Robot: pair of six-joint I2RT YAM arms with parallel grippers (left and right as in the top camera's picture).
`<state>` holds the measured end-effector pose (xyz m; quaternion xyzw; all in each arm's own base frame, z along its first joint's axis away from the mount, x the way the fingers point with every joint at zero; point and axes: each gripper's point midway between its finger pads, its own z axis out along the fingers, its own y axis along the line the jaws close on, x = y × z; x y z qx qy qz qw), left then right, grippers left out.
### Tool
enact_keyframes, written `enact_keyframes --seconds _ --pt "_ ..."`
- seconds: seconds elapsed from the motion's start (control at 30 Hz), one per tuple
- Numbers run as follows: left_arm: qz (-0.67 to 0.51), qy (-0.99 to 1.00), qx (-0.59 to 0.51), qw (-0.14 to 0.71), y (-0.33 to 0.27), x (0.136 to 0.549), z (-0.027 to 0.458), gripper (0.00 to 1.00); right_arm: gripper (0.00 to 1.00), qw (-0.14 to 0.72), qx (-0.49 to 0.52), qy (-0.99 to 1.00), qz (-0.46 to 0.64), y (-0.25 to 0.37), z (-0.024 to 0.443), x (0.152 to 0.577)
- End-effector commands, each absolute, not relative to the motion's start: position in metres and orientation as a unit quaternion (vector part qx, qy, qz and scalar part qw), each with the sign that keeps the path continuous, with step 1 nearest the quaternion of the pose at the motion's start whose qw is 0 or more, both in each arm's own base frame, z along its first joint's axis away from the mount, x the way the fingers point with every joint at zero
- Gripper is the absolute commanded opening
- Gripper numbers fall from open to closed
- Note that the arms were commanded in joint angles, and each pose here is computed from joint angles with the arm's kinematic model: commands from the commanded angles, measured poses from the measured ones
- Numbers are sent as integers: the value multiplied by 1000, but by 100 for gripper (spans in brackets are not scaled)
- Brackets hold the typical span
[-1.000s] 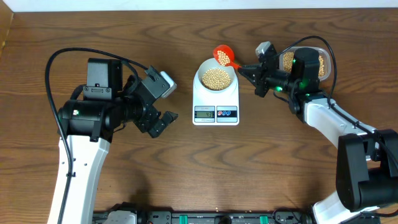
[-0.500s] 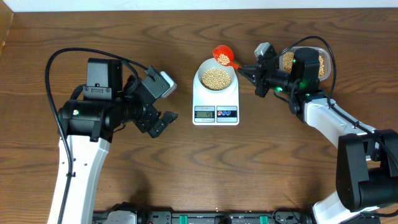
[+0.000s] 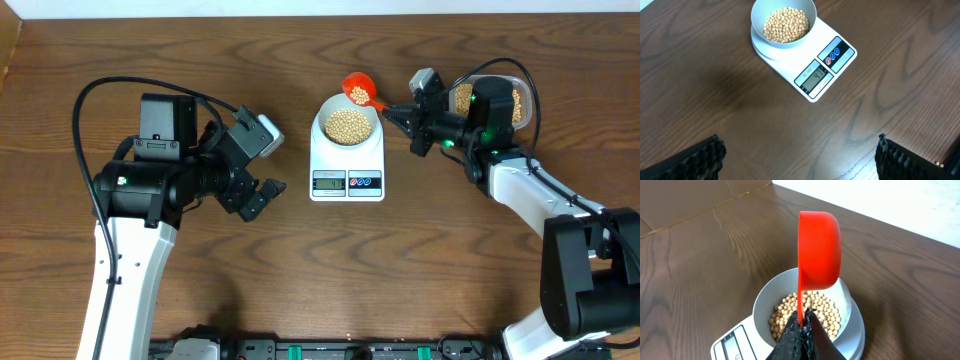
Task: Scoop item into bowl and weigh 50g on scale
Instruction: 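Tip the scoop over the white bowl to pour more soybeans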
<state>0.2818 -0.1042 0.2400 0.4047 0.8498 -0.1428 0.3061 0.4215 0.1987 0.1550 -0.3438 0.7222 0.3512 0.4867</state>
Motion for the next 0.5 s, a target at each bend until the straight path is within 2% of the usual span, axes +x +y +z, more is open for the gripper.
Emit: enact_keyframes --seconds 0.0,0.47 --pt "-145 843 409 318 -105 282 249 98 1 491 -354 715 350 203 158 420" --pt "-145 843 409 318 -105 282 249 98 1 506 -380 694 343 208 164 419"
